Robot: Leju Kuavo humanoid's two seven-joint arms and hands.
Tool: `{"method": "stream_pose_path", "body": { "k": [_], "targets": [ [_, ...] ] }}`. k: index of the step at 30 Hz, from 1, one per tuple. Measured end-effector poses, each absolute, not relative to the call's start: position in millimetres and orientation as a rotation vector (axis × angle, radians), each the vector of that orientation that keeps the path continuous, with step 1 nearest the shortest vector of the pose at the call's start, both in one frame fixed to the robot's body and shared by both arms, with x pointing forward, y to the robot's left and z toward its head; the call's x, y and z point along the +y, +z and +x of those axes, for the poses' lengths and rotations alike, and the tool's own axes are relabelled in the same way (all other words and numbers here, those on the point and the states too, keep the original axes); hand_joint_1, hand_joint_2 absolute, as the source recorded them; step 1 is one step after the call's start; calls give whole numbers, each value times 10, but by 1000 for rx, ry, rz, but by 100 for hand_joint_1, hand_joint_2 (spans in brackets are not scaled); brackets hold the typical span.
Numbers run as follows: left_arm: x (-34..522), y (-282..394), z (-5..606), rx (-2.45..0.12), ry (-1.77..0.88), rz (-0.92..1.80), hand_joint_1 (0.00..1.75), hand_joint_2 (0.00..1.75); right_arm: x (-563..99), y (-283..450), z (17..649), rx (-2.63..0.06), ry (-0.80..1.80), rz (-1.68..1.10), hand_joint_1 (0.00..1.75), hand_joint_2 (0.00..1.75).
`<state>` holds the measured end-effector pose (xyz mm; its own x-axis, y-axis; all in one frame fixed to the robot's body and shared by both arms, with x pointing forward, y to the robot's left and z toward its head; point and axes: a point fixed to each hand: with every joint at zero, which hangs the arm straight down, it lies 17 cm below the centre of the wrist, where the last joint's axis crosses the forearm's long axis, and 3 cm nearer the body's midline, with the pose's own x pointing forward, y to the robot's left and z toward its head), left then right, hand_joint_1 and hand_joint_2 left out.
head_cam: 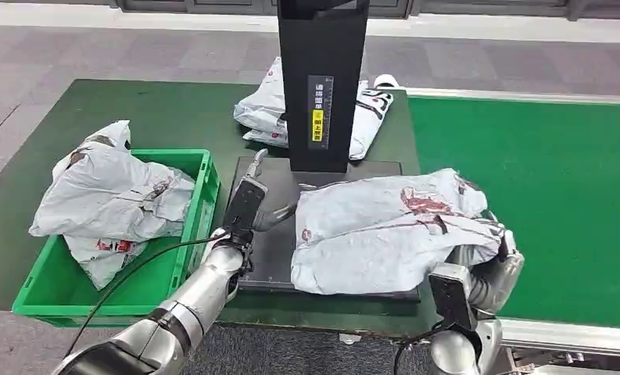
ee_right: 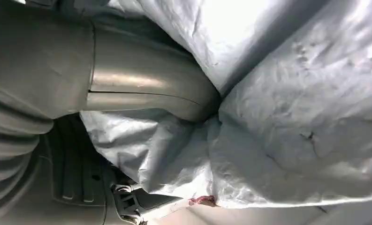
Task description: Moved the parcel from conveyor to table for the left to box.
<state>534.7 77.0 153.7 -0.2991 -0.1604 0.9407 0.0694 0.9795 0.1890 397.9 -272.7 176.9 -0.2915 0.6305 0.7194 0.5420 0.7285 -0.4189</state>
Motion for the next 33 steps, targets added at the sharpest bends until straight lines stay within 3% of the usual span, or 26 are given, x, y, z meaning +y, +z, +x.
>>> {"method": "stream_pose_path", "body": {
  "k": [9, 18, 28, 29, 30, 32, 33],
  "targets": [
    [885, 1459, 5405, -1794, -146, 31, 0, 175, -2383, 859, 4321, -1587, 414, -808, 175, 175],
    [961, 1444, 5427, -1785, -116, 37, 0, 175, -2395, 586, 4358, -1502, 498, -804, 175, 175],
    [1012, 1545, 5472, -1797, -51, -35, 0, 175, -2330, 223, 4641, -1411, 773, -812, 175, 175],
    [1038, 1585, 5484, -1810, -32, -43, 0, 175, -2305, 226, 4672, -1420, 805, -822, 169, 175],
    [1071, 1637, 5496, -1826, -7, -49, 0, 175, -2261, 235, 4701, -1434, 845, -831, 119, 175],
    [1164, 1788, 5531, -1870, 55, -69, 0, 175, -2161, 251, 4746, -1477, 936, -846, 119, 175],
    [1193, 1848, 5544, -1886, 75, -78, 0, 175, -2135, 264, 4758, -1497, 962, -853, 21, 175]
  ]
}}
